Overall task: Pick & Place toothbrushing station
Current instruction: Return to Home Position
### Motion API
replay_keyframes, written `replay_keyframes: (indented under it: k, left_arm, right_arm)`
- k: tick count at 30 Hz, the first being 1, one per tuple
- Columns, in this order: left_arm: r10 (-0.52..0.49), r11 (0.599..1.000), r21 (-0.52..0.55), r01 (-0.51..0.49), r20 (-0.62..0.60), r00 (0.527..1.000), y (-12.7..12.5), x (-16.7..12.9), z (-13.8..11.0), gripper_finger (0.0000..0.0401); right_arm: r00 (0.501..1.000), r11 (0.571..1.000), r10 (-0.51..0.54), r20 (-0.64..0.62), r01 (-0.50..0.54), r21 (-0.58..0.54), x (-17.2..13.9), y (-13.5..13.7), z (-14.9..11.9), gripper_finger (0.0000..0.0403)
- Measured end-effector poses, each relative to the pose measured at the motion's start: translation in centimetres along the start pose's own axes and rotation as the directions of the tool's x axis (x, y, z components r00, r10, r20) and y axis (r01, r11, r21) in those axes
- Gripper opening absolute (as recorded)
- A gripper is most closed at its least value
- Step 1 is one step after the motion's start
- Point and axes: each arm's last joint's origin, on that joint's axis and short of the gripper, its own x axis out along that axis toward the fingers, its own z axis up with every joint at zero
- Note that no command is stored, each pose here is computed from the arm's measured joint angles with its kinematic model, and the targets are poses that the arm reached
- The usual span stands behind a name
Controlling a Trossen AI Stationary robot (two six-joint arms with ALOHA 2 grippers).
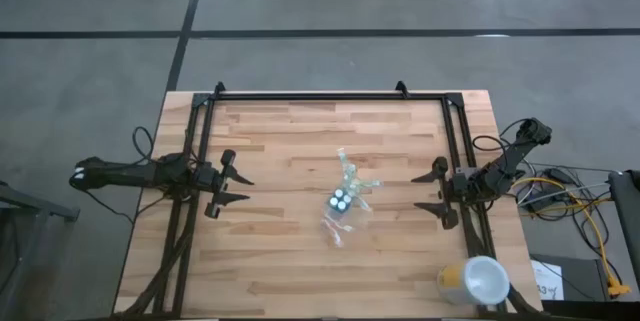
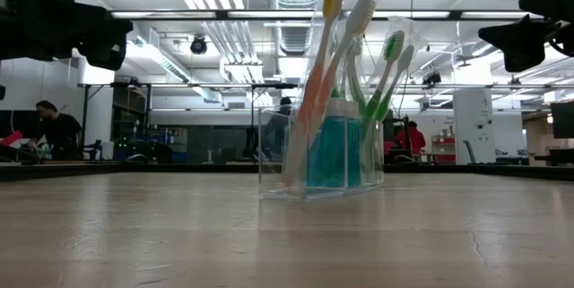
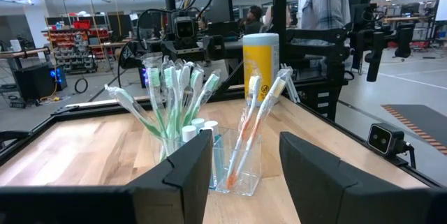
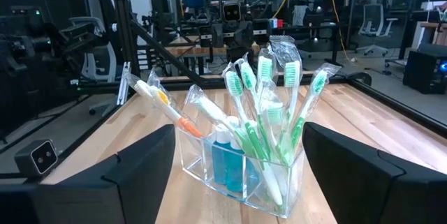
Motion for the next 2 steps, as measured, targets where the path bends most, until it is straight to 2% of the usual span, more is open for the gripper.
replay_keyframes:
  k: [2]
  left_arm:
    - [0.000,1.000,0.000,0.000,0.000,1.000,0.00,0.00,0.00,0.0172]
  right_arm:
    - [1.000,1.000,0.000,0.000,0.000,-0.003,0.00,0.00,0.00,0.0304]
